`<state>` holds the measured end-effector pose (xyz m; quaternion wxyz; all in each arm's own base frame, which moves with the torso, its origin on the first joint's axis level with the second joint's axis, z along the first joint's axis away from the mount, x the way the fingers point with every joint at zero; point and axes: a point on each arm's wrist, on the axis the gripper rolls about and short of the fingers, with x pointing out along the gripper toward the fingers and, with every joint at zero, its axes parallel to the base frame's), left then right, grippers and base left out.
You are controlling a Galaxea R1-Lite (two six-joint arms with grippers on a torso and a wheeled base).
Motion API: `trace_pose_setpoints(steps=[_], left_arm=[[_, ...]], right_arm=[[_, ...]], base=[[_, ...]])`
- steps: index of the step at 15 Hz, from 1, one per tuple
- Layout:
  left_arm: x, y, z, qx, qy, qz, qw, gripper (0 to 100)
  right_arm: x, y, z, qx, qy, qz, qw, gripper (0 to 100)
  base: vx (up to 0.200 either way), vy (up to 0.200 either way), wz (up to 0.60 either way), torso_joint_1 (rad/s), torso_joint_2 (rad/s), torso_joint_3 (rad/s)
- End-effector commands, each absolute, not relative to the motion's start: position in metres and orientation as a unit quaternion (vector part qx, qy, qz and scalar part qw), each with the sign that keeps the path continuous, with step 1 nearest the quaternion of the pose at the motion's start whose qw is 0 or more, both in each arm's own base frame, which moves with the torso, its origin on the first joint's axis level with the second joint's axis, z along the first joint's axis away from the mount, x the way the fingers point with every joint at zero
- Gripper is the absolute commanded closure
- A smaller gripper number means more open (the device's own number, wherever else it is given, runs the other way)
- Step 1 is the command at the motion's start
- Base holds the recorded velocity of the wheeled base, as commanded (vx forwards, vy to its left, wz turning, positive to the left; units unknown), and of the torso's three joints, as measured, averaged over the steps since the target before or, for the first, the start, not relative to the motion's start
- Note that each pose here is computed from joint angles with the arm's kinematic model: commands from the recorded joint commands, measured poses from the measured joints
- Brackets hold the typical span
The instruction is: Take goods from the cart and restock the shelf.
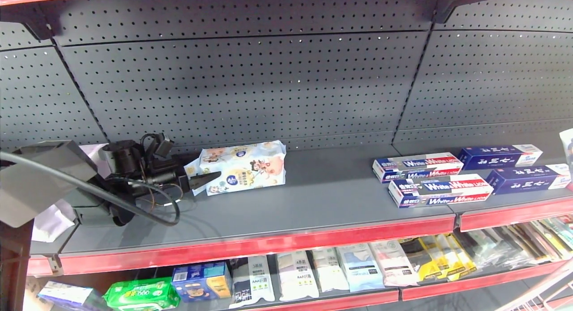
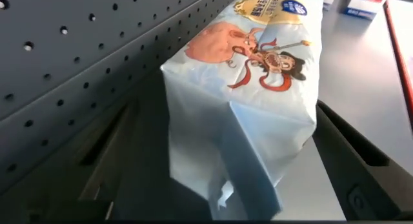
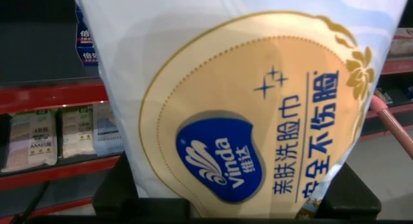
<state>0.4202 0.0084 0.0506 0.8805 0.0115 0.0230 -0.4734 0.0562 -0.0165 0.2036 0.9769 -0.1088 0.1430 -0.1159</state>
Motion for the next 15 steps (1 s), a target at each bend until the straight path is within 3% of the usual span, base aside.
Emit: trace_pose_setpoints(steps=[1, 15], left_arm=[[0.423, 0.004, 0.048, 0.011, 0.023, -0.478, 0.878, 0], [0.440, -0.016, 0.042, 0.020, 0.009, -0.493, 0.870, 0]], right_arm=[[0.054, -0.016, 0.204, -0.108, 0.146, -0.115, 0.977, 100], [0.049, -0.014, 0.202, -0.114, 0.156, -0.111, 0.975, 100]], base=[[0.000, 0.000, 0.00, 0.000, 0.00, 0.000], [0.000, 0.000, 0.00, 0.000, 0.00, 0.000]])
